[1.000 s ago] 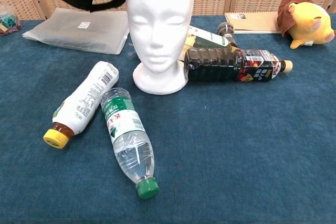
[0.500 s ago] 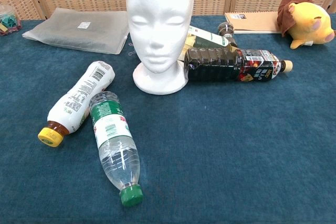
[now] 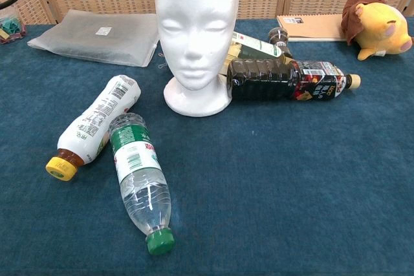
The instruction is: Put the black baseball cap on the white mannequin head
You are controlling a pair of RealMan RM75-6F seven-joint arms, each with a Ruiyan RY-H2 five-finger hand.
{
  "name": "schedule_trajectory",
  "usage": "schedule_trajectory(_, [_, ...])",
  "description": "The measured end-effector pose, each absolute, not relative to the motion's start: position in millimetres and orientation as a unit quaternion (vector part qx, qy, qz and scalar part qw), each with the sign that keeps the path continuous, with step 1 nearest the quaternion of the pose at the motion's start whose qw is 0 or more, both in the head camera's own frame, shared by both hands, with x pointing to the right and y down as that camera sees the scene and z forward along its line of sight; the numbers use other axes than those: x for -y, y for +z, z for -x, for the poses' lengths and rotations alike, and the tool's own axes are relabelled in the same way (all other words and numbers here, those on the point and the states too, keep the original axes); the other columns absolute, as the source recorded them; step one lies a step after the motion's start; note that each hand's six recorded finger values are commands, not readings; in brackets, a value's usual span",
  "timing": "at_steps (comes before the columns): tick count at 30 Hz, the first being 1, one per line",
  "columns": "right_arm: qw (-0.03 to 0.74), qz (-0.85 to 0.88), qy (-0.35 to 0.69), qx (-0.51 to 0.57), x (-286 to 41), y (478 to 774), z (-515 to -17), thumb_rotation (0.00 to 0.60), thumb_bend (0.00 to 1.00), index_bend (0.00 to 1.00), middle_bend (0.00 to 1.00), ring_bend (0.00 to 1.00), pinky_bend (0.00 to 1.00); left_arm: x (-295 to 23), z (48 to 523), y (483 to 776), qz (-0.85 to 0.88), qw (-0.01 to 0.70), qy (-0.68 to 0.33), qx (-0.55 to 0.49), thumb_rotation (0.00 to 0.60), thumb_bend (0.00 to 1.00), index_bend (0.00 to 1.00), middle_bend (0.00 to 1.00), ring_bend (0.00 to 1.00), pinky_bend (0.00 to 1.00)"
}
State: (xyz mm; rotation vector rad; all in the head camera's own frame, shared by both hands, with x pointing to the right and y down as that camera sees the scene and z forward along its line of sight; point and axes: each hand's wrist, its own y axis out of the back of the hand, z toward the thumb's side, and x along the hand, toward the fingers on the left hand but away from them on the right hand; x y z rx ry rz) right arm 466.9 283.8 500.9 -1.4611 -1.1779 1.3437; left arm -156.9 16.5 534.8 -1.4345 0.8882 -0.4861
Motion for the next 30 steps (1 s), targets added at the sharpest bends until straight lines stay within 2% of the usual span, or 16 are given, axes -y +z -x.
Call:
schedule_trajectory(10, [0.403, 0.584, 0.529, 0.465, -282, 504, -465, 0.6, 0.17, 0.33, 0.34, 0.36, 0.37, -58, 156, 537, 0.647, 0.644, -0.19, -0.361, 0.6, 0.42, 0.72, 0.6, 0.51, 0.71])
schedule_trajectory(17, [0.4, 0.586, 0.529, 0.465, -283, 507, -465, 0.6, 0.17, 0.33, 0.34, 0.36, 0.37, -78, 162, 549, 0.658, 0.64, -0.217, -0.333, 0.6, 0.4, 0.72, 0.6, 0.51, 0.69])
schedule_trajectory(22, [0.402, 0.584, 0.528, 0.467, -284, 505, -467, 0.6, 0.17, 0.33, 0.34, 0.36, 0.37, -91, 166, 554, 0.67, 0.629, -0.229, -0.322, 0.6, 0.35, 0.71, 0.58, 0.47, 0.65])
schedule_trajectory(26, [0.402, 0.585, 0.528, 0.467, -284, 505, -466, 0.6, 0.17, 0.33, 0.34, 0.36, 0.37, -98, 168, 558, 0.677, 0.623, -0.247, -0.304, 0.6, 0.28, 0.58, 0.46, 0.36, 0.57])
schedule_trajectory(30, [0.402, 0.587, 0.526, 0.467, -285, 505, -465, 0.6, 0.17, 0.33, 0.34, 0.36, 0.37, -101, 169, 563, 0.682, 0.614, -0.277, -0.284, 0.6, 0.22, 0.42, 0.34, 0.26, 0.5])
